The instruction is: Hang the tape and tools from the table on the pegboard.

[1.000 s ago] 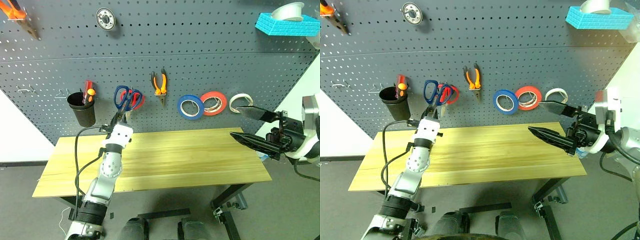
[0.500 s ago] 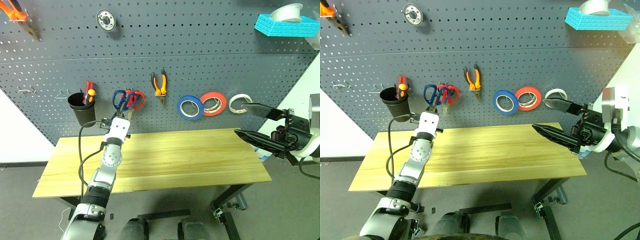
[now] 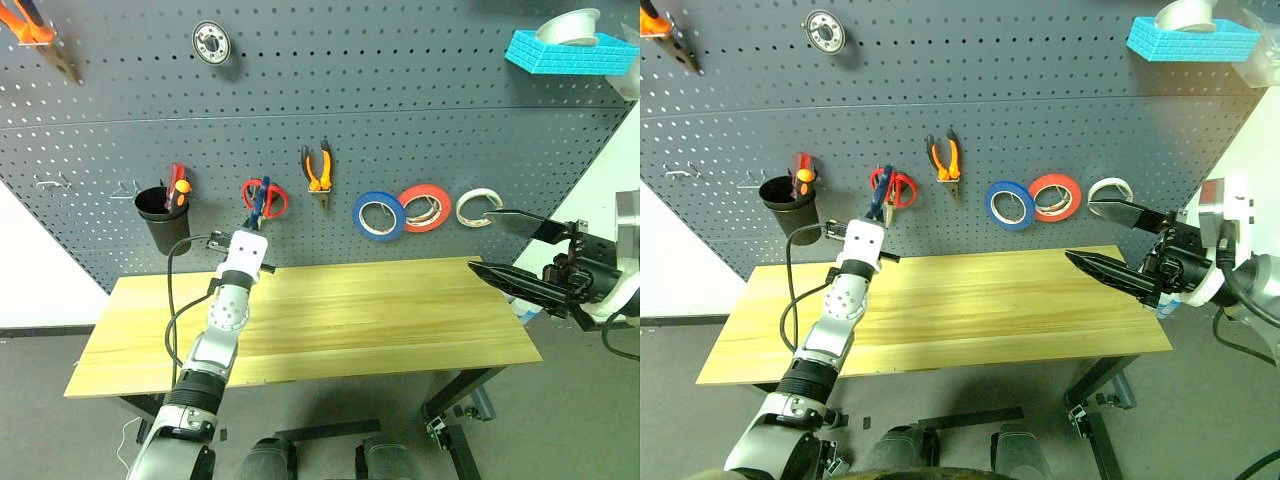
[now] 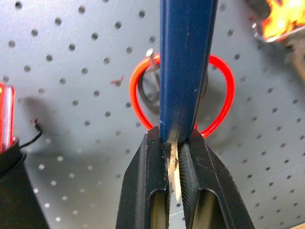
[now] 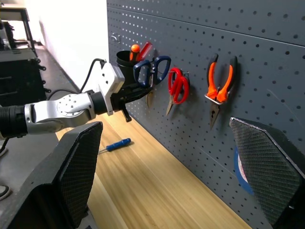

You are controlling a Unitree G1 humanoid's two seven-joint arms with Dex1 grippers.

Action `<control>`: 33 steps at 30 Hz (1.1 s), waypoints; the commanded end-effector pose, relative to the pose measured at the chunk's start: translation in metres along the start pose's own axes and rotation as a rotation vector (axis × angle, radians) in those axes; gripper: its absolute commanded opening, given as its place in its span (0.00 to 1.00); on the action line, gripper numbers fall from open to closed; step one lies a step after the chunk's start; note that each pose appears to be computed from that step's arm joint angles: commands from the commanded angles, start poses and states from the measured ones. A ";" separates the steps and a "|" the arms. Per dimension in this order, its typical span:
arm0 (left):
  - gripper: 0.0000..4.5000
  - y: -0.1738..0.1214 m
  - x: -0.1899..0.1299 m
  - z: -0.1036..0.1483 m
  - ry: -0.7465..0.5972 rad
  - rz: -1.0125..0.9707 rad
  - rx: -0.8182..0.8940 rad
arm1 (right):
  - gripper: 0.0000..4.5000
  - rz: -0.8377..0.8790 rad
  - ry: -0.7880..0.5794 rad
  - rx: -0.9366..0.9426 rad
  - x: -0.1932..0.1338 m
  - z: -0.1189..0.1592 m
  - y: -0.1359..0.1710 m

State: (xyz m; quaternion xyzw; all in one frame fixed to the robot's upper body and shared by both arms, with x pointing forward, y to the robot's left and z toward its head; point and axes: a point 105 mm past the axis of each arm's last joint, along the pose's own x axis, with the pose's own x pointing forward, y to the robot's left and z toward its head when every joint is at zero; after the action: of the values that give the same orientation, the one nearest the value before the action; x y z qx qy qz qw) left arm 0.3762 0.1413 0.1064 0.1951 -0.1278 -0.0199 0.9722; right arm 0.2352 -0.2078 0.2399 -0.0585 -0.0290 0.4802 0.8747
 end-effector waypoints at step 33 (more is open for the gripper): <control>0.00 -0.063 -0.053 -0.068 0.610 -0.338 -0.622 | 1.00 -0.023 0.046 -0.024 0.001 -0.012 -0.004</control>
State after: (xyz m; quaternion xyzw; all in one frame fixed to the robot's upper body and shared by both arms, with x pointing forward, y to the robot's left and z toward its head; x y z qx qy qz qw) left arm 0.3357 0.1132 -0.0015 -0.0701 0.2200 -0.1568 0.9603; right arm 0.2415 -0.2113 0.2225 -0.0683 -0.0002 0.4687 0.8807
